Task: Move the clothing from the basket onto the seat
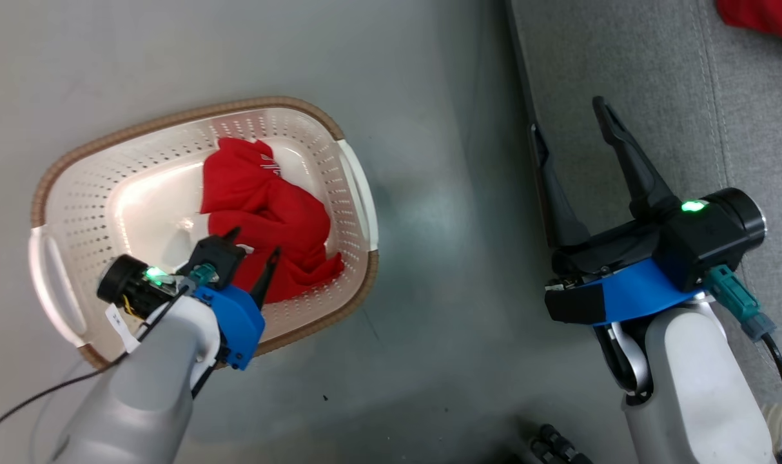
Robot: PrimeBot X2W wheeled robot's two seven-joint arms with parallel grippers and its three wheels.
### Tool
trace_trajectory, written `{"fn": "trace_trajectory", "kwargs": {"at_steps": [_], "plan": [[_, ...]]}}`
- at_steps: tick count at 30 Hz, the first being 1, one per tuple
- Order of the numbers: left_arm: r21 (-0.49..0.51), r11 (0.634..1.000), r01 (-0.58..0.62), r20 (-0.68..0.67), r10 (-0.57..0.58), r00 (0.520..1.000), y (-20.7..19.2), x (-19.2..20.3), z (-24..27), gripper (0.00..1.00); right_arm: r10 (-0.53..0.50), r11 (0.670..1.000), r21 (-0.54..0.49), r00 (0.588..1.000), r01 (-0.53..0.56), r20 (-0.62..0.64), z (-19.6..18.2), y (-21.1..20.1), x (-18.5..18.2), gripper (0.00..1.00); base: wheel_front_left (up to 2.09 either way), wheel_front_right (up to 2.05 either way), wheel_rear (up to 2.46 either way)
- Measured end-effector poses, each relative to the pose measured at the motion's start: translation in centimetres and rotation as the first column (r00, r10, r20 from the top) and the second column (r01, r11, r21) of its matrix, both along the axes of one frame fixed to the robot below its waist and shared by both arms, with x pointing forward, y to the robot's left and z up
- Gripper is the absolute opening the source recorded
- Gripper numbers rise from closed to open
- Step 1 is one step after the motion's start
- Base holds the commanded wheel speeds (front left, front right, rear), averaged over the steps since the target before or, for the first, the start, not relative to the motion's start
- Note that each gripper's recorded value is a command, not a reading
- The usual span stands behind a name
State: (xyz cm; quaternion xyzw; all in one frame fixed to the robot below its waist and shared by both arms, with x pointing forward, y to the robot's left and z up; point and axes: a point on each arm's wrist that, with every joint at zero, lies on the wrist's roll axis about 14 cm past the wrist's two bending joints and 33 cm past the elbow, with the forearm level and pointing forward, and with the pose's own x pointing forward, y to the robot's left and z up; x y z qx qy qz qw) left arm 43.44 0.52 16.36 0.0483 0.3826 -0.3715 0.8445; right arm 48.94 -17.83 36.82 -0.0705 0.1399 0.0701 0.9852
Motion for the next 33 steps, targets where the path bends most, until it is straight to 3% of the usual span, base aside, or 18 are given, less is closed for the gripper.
{"fn": "trace_trajectory", "kwargs": {"at_steps": [13,23,24,25,26,27,33], "plan": [[0.046,0.989,0.143,-0.040,-0.142,0.989,-2.3,0.9,-4.5,1.00,-0.036,0.999,0.017,0.998,0.037,-0.056,-2.6,-1.5,-1.1,1.00,0.00,0.00,0.00],[0.087,0.980,0.180,-0.156,-0.165,0.974,-2.9,-0.5,-7.6,1.00,-0.061,0.998,0.022,0.994,0.063,-0.091,-4.1,-2.5,-2.1,1.00,0.00,0.00,0.00],[0.103,0.977,0.186,-0.176,-0.166,0.970,-2.6,-0.8,-8.0,0.80,-0.061,0.998,0.022,0.994,0.063,-0.095,-4.2,-2.5,-2.2,1.00,0.00,0.00,0.00],[0.118,0.975,0.188,-0.197,-0.162,0.967,-2.3,-1.0,-8.3,0.36,-0.061,0.998,0.022,0.994,0.064,-0.096,-4.3,-2.5,-2.2,1.00,0.00,0.00,0.00],[0.127,0.973,0.192,-0.208,-0.163,0.964,-2.1,-1.2,-8.5,0.36,-0.062,0.998,0.023,0.993,0.064,-0.098,-4.3,-2.5,-2.2,1.00,0.00,0.00,0.00],[0.128,0.973,0.193,-0.216,-0.162,0.963,-2.2,-1.3,-8.6,0.00,-0.063,0.997,0.026,0.993,0.066,-0.099,-4.4,-2.5,-2.3,1.00,0.00,0.00,0.00],[0.118,0.977,0.177,-0.239,-0.145,0.960,-2.5,-1.6,-8.4,0.00,-0.062,0.998,0.026,0.994,0.065,-0.093,-4.3,-2.6,-2.0,1.00,0.00,0.00,0.00]]}}
